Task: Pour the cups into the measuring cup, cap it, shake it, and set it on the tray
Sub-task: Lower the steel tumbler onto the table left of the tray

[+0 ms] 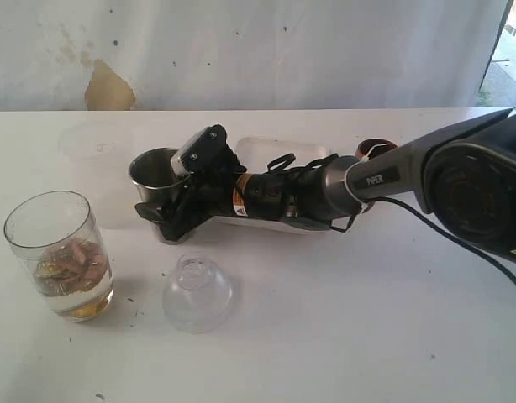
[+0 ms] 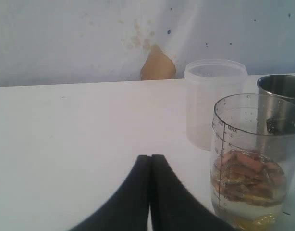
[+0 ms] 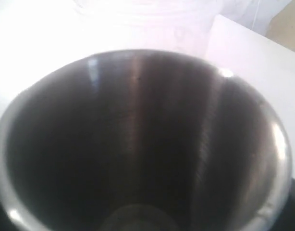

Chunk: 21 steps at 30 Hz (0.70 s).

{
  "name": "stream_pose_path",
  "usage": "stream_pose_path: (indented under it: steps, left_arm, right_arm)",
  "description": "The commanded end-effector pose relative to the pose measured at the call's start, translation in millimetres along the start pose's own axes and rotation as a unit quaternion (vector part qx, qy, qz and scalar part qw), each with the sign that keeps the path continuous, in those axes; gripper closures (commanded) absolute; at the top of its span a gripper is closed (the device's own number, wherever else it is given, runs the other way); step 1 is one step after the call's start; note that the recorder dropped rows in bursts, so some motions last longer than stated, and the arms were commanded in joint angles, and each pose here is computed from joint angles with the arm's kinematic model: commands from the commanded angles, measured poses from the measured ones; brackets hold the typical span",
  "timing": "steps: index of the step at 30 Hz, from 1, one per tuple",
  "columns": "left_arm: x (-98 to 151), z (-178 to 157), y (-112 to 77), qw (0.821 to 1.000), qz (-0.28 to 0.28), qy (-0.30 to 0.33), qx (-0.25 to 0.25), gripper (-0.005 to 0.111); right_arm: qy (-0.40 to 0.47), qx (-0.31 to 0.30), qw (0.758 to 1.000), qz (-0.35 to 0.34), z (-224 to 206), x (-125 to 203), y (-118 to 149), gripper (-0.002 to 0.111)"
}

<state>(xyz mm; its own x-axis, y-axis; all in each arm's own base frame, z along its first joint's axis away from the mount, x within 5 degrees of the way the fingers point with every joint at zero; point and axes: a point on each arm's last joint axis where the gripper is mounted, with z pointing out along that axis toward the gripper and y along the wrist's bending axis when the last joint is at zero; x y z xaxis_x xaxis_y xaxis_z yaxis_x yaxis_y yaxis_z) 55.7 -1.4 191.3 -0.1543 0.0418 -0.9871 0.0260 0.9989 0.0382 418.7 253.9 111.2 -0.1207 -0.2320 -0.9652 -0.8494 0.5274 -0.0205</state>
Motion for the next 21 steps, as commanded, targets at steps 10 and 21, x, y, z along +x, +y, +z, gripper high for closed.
stream_pose_path:
  steps: [10, 21]
  left_arm:
    - [-0.7, -0.4, -0.1, 1.000, -0.003, -0.005, 0.001, 0.107]
    - [-0.7, -0.4, -0.1, 1.000, -0.003, -0.005, 0.001, 0.107]
  right_arm:
    - [0.047, 0.033, 0.998, -0.003, -4.0, -3.3, -6.0, 0.017]
    - [0.042, 0.009, 0.999, 0.001, -5.9, -6.1, -2.5, 0.014]
